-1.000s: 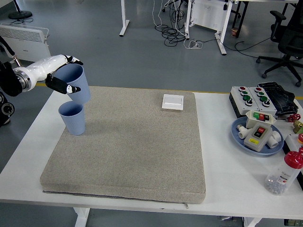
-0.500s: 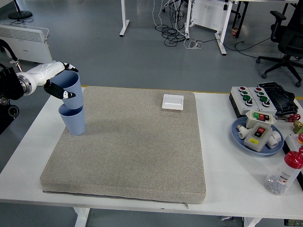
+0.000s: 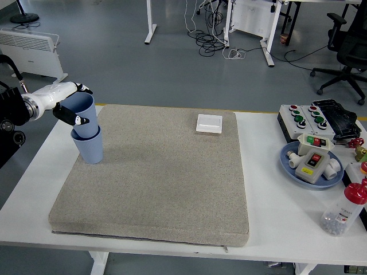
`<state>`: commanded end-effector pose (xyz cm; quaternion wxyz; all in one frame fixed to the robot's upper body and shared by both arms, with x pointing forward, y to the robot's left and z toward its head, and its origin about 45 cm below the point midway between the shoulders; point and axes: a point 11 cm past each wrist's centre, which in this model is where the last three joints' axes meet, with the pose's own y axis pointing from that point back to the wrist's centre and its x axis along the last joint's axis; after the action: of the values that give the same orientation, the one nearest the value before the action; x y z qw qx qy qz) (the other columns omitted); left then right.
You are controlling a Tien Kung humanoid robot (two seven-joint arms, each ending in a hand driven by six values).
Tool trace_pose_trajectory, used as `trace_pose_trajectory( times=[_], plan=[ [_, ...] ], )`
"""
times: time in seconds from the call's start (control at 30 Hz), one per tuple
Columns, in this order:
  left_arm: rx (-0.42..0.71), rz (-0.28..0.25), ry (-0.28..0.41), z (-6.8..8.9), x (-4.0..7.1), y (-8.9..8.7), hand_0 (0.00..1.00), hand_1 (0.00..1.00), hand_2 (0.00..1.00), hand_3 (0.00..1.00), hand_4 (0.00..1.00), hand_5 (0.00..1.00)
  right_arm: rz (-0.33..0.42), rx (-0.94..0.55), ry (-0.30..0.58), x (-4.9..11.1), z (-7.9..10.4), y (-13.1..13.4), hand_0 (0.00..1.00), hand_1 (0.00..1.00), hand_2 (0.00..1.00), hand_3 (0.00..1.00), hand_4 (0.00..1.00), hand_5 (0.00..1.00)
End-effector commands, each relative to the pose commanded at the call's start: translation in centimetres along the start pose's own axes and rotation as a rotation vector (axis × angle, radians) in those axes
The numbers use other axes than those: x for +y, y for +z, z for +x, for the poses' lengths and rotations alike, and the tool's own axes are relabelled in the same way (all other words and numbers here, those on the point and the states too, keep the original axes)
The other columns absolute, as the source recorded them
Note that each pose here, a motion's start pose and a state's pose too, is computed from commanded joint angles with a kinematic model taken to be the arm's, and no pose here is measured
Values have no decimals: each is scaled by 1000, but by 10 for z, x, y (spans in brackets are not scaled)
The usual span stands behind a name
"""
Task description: Push cup pick cup insert cup
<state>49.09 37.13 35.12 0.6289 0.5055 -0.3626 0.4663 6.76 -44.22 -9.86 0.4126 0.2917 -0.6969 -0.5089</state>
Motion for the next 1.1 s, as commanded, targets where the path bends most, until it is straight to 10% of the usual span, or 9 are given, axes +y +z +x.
trace_pose_trajectory(
  times=[0.27,0.3,0.47,0.5,1.1],
  plan=[
    [18,11,9,-1,-3,-8,575,589,581,528,348,2,3,2,-1,0,-1,-2,724,649,644,574,120,465],
    [23,11,10,-1,-4,-8,699,777,805,600,701,83,3,2,-1,0,-1,-2,724,649,644,575,120,465],
    [40,-4,8,-1,-4,-8,699,777,805,600,701,83,4,2,-2,0,-1,-2,724,649,644,575,120,465],
    [40,-5,7,-1,-4,-8,860,860,910,699,862,294,4,2,-2,0,-1,-2,725,649,644,575,120,465],
    [58,20,-23,-4,-4,-12,974,952,998,917,948,404,7,2,-3,1,-2,-4,725,648,643,575,120,467]
  ],
)
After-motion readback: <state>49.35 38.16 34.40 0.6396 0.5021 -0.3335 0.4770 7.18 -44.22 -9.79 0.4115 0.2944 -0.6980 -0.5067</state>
